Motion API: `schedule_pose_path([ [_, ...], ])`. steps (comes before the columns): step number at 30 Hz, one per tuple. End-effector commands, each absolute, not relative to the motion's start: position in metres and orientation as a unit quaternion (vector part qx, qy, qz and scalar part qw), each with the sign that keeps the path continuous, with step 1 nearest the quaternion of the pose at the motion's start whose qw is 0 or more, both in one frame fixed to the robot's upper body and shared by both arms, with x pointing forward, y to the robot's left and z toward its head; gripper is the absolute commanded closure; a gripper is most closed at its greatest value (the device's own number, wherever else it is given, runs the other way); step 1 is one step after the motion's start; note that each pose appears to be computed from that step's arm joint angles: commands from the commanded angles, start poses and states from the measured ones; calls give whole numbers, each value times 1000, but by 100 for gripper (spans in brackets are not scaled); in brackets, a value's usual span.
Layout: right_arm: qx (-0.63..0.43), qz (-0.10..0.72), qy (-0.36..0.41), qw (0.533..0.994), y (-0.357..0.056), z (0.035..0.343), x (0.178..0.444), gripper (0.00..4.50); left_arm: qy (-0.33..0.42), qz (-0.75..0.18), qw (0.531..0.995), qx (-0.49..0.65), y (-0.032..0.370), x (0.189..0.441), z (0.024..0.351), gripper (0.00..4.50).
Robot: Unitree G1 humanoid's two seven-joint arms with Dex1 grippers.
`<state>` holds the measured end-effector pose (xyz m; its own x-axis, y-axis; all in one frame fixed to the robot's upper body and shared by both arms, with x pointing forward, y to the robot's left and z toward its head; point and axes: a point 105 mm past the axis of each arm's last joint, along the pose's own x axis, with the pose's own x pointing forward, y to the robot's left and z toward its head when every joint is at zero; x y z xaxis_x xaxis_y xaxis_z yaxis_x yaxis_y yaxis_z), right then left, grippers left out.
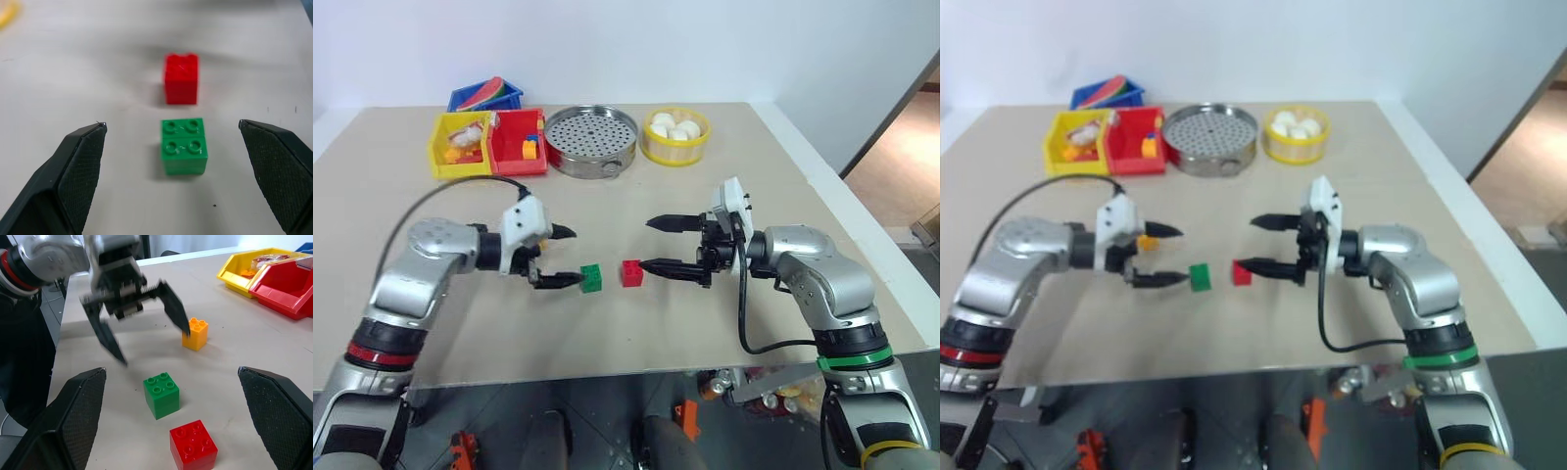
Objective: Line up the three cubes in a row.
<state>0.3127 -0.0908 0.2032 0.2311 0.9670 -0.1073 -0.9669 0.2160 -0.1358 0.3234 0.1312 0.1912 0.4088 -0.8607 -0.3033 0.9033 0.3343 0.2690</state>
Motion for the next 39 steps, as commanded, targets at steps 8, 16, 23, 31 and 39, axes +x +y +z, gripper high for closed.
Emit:
schedule_pose_path([
  [8,-113,615,-26,780,-94,215,313,0,46,-362,919,151,203,369,189,2],
  [16,-128,604,-25,786,-102,216,318,0,46,-369,915,156,196,382,164,2],
  [23,-102,590,-46,800,-103,220,322,0,40,-382,912,148,188,389,144,2],
  [31,-104,572,-52,812,-106,218,327,0,2,-373,921,116,186,395,134,2],
  [39,-117,571,-48,811,-108,214,328,0,12,-339,938,69,199,398,131,242],
])
